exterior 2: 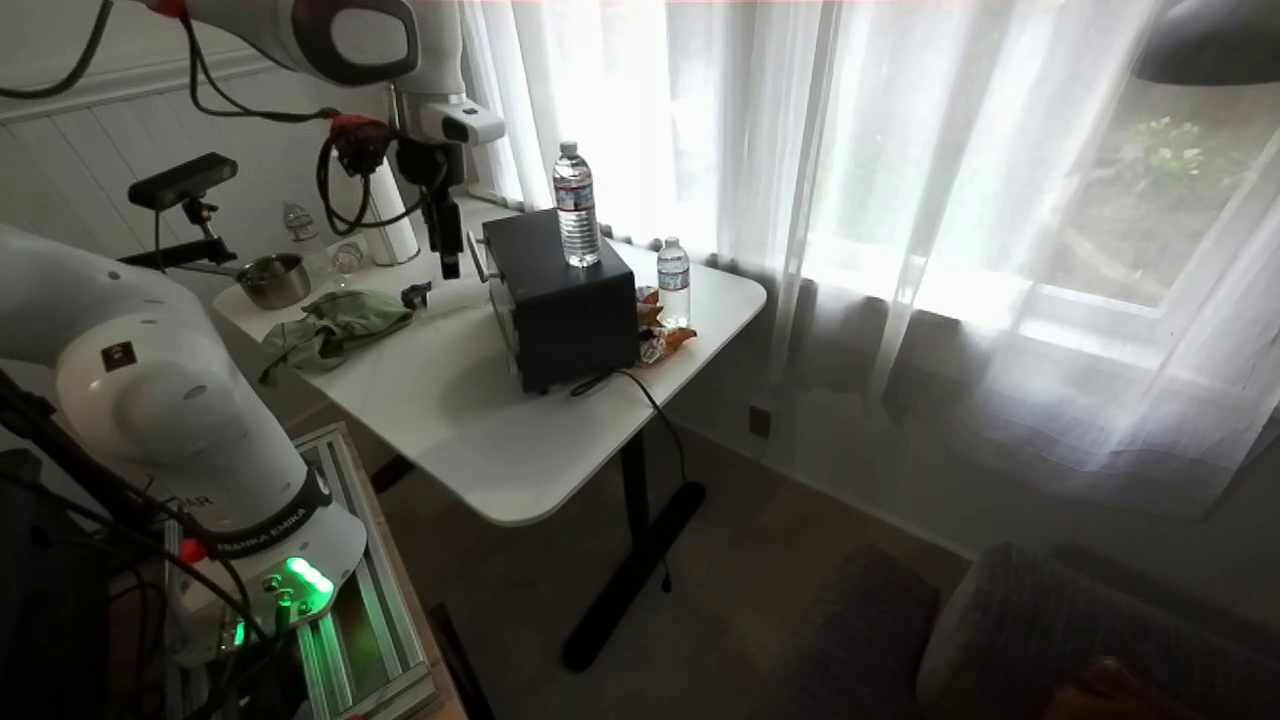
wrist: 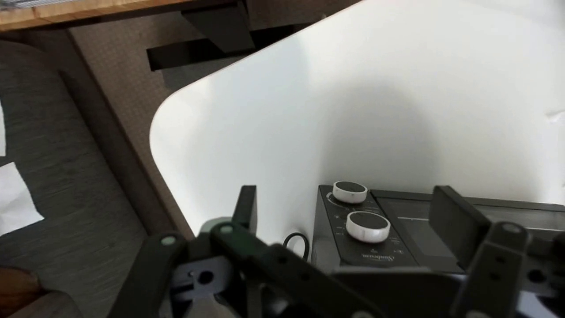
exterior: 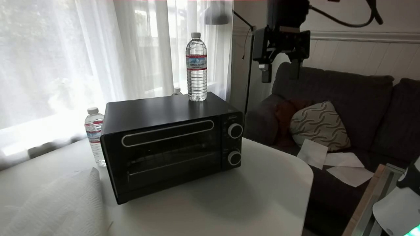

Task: Turn the top dial on the black oven to the left

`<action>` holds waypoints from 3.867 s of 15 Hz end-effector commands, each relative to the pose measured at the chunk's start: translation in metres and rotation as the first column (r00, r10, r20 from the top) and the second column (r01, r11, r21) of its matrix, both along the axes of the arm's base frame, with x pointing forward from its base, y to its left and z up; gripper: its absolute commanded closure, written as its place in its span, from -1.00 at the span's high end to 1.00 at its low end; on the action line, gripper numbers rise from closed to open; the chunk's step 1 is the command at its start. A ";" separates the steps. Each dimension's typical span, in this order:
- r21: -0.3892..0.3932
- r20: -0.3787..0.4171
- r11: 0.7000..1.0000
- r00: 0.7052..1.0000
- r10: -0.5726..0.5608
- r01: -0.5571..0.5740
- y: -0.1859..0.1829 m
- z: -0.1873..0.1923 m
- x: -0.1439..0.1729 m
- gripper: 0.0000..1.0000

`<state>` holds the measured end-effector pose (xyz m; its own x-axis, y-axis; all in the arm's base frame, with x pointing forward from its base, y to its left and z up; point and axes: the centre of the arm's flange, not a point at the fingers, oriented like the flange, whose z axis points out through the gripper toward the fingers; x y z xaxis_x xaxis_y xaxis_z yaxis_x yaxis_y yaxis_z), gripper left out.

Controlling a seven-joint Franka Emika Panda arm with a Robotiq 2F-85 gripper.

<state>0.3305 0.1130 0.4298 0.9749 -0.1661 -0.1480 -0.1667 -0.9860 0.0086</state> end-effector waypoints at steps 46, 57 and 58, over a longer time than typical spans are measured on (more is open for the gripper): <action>0.326 0.097 0.940 0.986 -0.136 0.098 -0.038 -0.157 0.034 1.00; 0.341 0.049 0.931 0.986 -0.157 0.131 -0.037 -0.172 0.037 1.00; 0.344 0.046 0.929 0.986 -0.159 0.134 -0.037 -0.173 0.037 1.00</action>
<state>0.3738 0.0727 0.2721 0.9535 -0.2731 -0.1274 -0.3002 -0.8969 -0.3248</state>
